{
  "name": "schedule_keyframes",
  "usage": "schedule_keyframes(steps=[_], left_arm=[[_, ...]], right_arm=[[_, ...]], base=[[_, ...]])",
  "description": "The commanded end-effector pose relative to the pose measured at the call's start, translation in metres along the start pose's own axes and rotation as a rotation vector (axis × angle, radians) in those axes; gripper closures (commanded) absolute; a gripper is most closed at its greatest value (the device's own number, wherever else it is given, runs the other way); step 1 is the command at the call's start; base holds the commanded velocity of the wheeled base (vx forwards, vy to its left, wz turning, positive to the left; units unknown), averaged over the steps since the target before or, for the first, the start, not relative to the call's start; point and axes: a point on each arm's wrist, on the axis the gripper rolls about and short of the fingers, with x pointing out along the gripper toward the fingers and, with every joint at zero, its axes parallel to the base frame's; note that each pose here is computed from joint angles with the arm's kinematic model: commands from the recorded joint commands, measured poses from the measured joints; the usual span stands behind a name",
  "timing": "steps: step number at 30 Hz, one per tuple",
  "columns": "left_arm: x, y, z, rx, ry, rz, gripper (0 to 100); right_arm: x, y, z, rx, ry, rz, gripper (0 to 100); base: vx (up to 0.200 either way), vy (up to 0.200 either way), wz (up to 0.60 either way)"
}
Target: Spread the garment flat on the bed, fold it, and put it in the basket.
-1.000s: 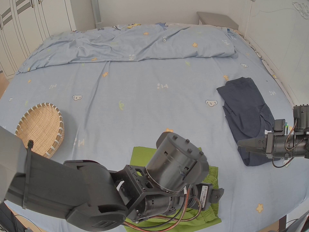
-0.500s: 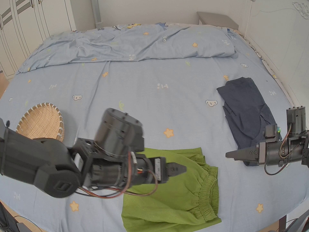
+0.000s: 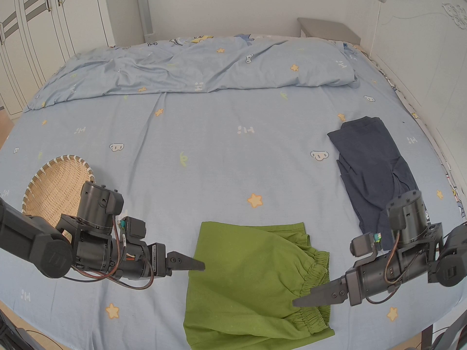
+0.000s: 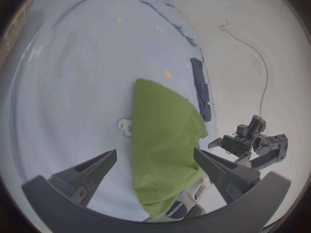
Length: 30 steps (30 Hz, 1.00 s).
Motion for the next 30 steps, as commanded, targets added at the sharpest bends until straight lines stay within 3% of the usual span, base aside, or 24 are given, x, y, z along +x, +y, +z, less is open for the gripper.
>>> schedule_keyframes(steps=[1, 6, 12, 21, 30], left_arm=[[0.022, 0.028, -0.012, -0.040, 0.104, 0.048, 0], [0.040, 0.024, -0.022, -0.013, 0.178, -0.003, 0], [0.049, 0.015, -0.028, 0.038, 0.154, -0.079, 0], [0.073, 0.008, -0.037, 0.041, 0.165, -0.128, 0], [0.086, -0.006, -0.043, 0.038, 0.158, -0.185, 0]], right_arm=[[0.030, -0.016, -0.019, 0.032, 0.130, -0.042, 0], [0.037, -0.026, -0.022, 0.052, 0.147, -0.112, 0], [0.036, -0.032, -0.026, 0.075, 0.154, -0.128, 0], [0.034, -0.056, -0.025, 0.104, 0.154, -0.172, 0], [0.031, -0.058, -0.023, 0.110, 0.141, -0.167, 0]], base=[[0.000, 0.000, 0.00], [0.000, 0.000, 0.00], [0.000, 0.000, 0.00], [0.000, 0.000, 0.00], [0.000, 0.000, 0.00]])
